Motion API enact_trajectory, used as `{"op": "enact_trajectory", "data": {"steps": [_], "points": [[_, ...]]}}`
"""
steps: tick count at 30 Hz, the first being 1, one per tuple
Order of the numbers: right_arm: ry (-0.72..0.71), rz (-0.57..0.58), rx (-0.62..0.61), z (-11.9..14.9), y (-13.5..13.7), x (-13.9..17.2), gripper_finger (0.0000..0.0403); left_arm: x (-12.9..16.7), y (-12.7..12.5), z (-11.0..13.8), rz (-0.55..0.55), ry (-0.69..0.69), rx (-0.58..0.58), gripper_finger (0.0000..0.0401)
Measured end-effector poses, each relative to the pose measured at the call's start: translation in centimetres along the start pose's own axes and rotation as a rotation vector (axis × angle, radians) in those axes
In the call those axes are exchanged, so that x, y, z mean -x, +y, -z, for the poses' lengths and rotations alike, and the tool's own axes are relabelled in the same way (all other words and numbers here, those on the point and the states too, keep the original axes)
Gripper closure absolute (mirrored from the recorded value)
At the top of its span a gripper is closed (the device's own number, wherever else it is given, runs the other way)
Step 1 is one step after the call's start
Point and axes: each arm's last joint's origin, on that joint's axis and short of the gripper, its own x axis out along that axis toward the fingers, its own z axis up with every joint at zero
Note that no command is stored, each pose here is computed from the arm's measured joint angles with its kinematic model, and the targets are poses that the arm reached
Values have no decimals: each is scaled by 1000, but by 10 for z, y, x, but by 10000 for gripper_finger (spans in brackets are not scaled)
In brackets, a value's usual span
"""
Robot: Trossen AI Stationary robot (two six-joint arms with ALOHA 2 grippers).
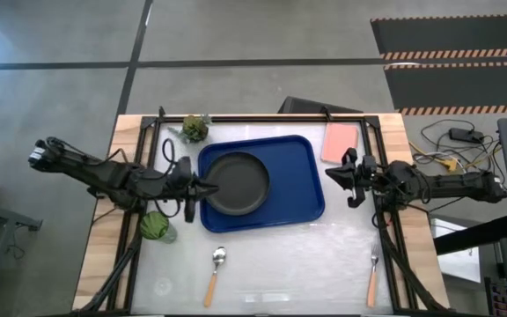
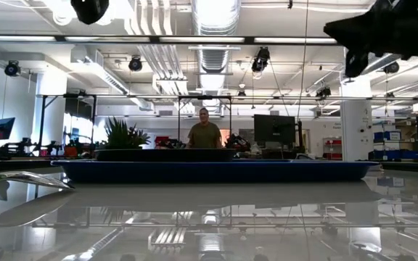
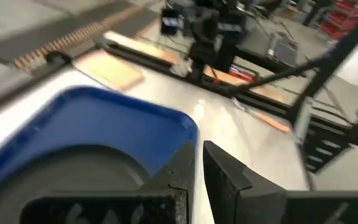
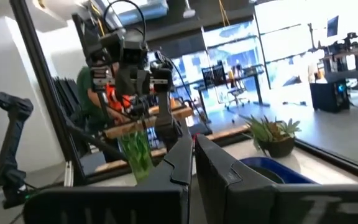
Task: Pick and place plate/cup/fork/spoon on tray
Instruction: Put the green cup on the blue tray to the top right of the black plate
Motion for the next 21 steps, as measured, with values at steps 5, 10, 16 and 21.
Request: {"op": "enact_trajectory", "data": {"steps": [5,10,16,21], "points": [[106,24,40,-12,4,-26,394,12,2,7,-43,134,132,387],[174,29,149,-27,8,-51,394,8,-6,11,-93,323,237,387],[199,21,251,-41,12,-70,394,-1,-26,10,-214,640,335,387],[216,16,293,-42,12,-72,394,-3,-44,11,-286,910,416,387]]}}
